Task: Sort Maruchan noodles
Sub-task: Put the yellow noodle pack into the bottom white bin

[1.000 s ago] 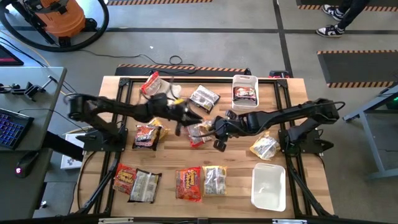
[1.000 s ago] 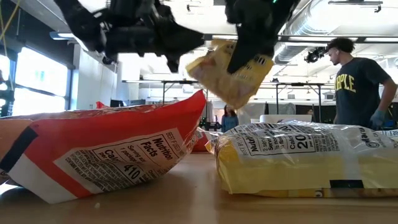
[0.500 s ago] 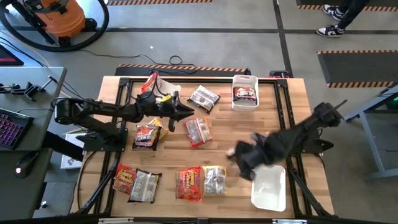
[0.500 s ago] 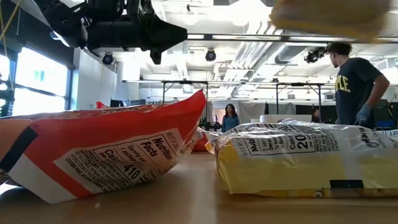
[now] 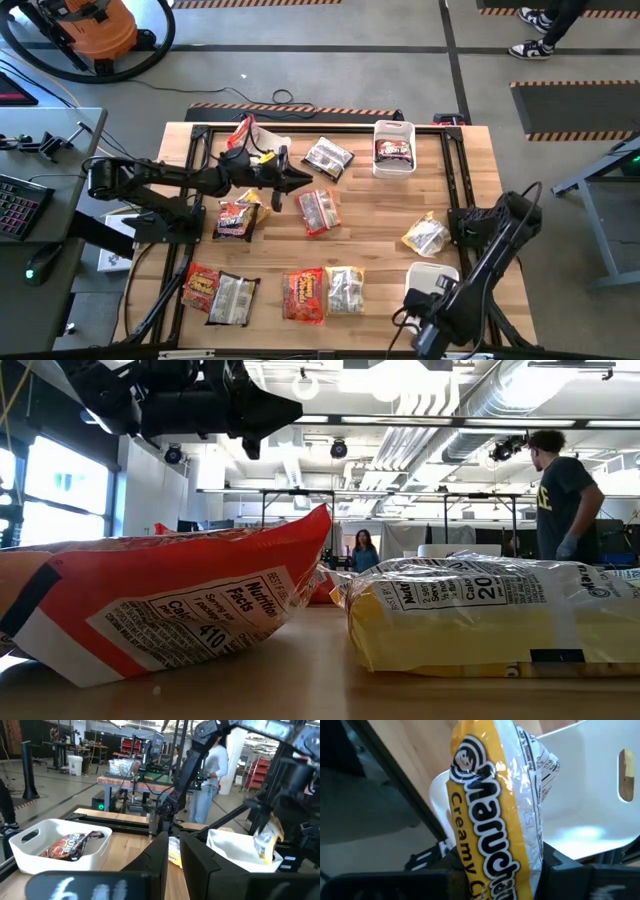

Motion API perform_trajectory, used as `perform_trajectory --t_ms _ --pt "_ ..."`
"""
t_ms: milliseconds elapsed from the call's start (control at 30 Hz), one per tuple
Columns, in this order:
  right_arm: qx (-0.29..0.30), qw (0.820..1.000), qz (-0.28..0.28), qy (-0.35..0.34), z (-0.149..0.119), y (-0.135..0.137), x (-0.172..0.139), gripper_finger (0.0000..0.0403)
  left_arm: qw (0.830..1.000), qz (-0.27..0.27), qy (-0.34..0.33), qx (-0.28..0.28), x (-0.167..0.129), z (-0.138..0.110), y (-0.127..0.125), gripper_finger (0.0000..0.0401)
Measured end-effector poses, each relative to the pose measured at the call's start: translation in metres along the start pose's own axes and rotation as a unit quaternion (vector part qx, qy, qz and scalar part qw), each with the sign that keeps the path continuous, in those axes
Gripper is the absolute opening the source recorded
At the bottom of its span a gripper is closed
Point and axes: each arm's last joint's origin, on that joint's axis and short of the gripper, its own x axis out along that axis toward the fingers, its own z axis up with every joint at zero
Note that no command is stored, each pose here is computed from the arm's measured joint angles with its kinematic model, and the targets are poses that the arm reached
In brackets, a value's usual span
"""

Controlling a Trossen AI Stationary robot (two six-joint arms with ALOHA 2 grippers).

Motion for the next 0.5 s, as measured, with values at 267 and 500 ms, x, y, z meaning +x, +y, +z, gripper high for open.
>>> perform_trajectory --t_ms 267,500 --pt "-0.018 0.999 -0.021 0.034 0.0 0.007 0.015 0.009 1.0 0.0 -0.004 0.001 0.001 0.003 0.0 0.0038" --pt "-0.045 0.997 -0.026 0.058 -0.005 0.006 0.015 0.009 1.0 0.001 -0.001 0.002 0.001 0.002 0.0 0.0038"
